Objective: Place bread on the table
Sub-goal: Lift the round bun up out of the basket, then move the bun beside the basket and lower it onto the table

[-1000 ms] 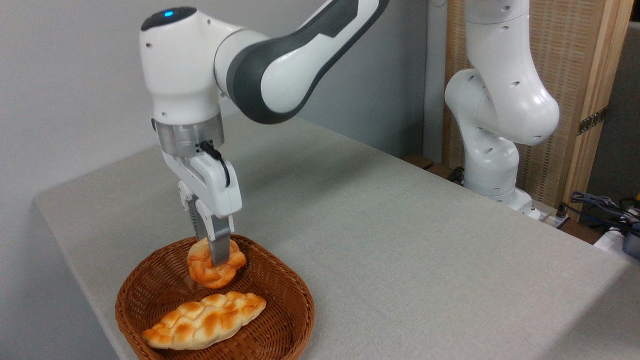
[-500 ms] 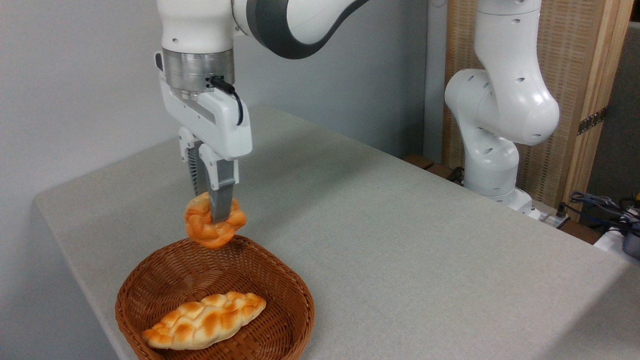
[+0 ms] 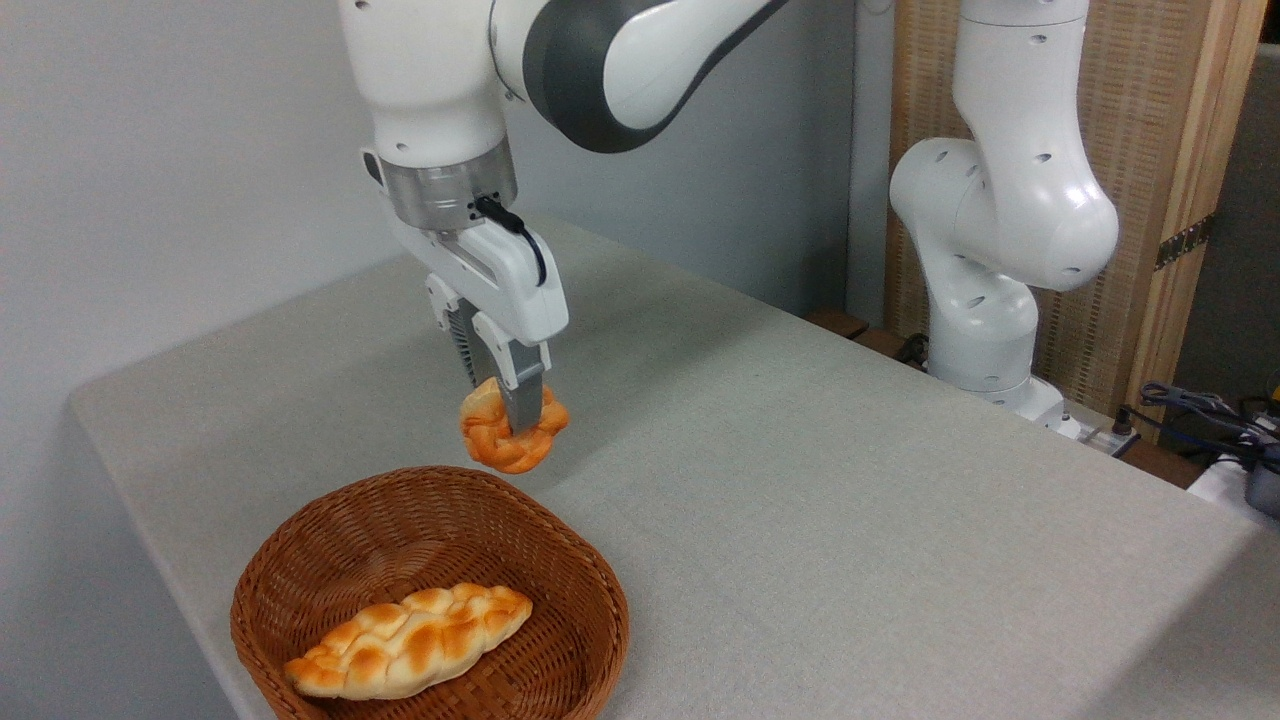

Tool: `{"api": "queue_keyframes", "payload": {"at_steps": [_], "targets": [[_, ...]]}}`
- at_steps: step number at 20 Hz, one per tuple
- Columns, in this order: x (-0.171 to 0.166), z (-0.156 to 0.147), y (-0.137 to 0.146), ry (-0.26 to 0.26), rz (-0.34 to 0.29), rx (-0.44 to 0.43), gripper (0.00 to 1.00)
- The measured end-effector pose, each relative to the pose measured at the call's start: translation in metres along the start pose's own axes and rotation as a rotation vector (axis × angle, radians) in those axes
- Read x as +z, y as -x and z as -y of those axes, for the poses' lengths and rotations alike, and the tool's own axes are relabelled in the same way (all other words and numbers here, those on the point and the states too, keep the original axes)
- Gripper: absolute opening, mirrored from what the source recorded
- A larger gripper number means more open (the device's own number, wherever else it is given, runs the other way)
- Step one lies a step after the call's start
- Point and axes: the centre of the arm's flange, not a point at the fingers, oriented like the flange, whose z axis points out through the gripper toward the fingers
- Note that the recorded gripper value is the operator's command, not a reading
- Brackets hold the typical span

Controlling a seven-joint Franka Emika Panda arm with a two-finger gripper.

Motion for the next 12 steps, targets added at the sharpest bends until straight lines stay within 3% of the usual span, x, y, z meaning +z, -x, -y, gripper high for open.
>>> {"api": "queue_keyframes", "payload": {"at_steps": [1, 4, 12], "targets": [[0.003, -0.004, 0.001, 0.007, 0.004, 0.002, 0.78], [0.017, -0.022, -0.002, 0.027, 0.028, 0.019, 0.97], [0.046, -0.027, -0.006, 0.057, 0.075, 0.02, 1.0]]}}
